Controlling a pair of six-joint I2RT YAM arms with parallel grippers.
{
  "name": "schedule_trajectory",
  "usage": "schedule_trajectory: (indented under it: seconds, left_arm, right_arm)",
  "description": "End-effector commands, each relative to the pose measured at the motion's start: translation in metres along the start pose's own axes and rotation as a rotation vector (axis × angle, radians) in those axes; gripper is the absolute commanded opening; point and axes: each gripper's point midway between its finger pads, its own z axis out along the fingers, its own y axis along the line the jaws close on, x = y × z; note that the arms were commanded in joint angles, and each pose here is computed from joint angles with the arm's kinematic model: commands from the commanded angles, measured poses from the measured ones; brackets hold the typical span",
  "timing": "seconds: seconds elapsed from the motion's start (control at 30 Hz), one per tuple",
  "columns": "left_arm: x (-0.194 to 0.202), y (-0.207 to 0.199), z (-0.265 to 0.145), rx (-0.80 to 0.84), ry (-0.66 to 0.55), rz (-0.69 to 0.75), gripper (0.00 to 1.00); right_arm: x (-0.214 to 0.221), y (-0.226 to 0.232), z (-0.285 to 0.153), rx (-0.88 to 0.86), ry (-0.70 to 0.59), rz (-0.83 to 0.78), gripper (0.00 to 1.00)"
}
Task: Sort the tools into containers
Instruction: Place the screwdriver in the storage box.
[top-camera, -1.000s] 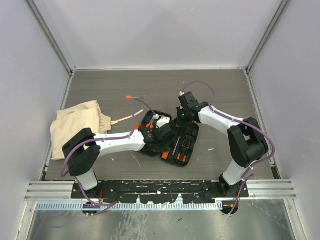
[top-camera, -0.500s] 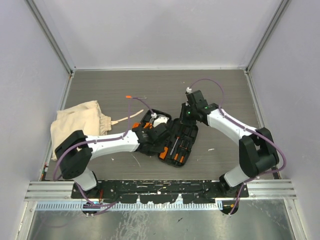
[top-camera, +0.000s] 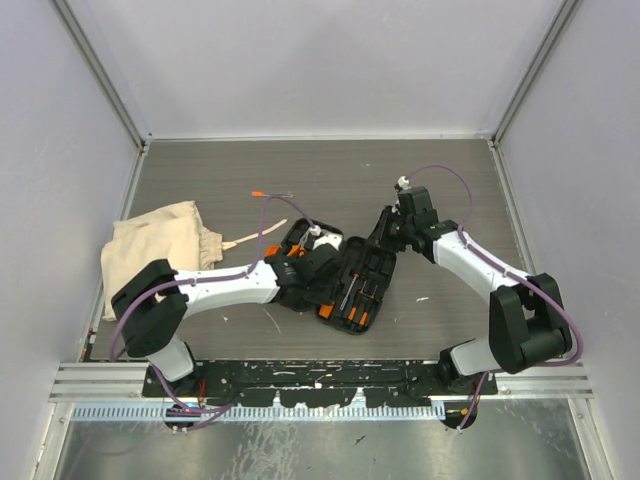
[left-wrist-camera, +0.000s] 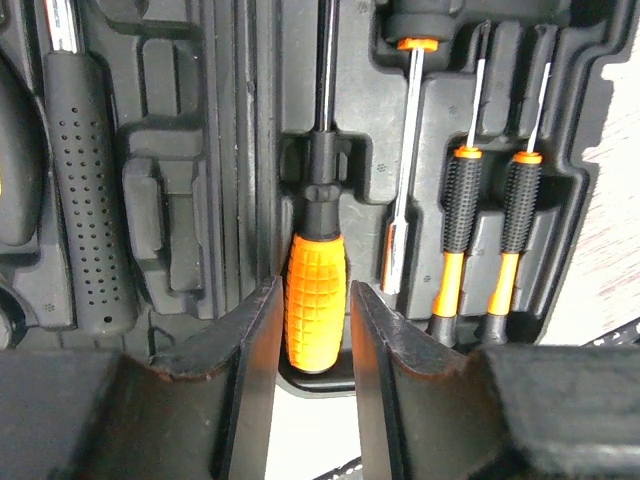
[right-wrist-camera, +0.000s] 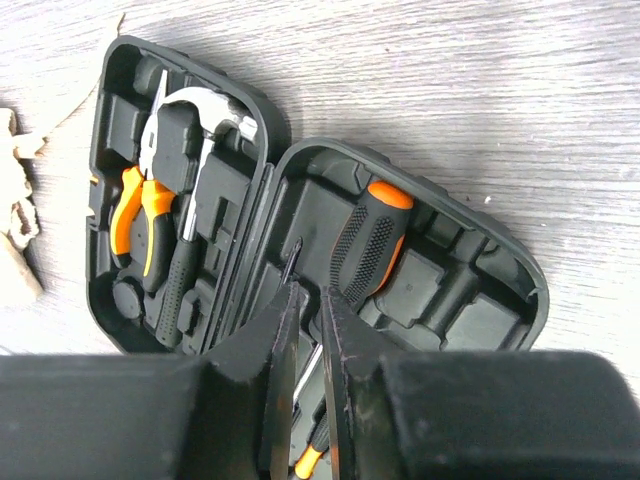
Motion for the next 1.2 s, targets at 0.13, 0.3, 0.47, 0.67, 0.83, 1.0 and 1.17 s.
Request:
schedule_trajectory:
  seconds: [0.13,0.3,0.47,0.67,0.83,1.0,1.17]
  left_arm:
    - [-0.006,0.010,-0.006,-0.010,-0.030,0.020,0.33]
    - [0.003,0.018,-0.007,-0.027,-0.010,0.017,0.32]
    - [-0.006,0.012,-0.015,0.004,-0.042,0.004,0.34]
    - [-0.021,-0.007,-0.018,0.070,-0.076,-0.005,0.37]
    - [-0.018,-0.010,-0.007,0.072,-0.055,-0.003,0.37]
    - [-0.018,-0.012,0.000,0.073,-0.050,0.001,0.38]
    - [-0.031,-0.014,0.000,0.056,-0.079,0.012,0.38]
  right_arm:
    - [-0.020,0.007,0.010,-0.016,-0.015,-0.076,0.21]
    - [-0.023,0.007,0.026,0.000,0.044,-0.106,0.21]
    - [-0.023,0.015,0.021,-0.018,0.034,-0.095,0.20]
    - [0.001,0.037,0.019,-0.054,0.046,-0.023,0.19]
    - [0.010,0.042,0.026,-0.035,0.030,0.034,0.19]
    - [0.014,0.045,0.034,-0.025,0.056,0.028,0.19]
    - [0.013,0.045,0.034,-0.020,0.051,0.029,0.19]
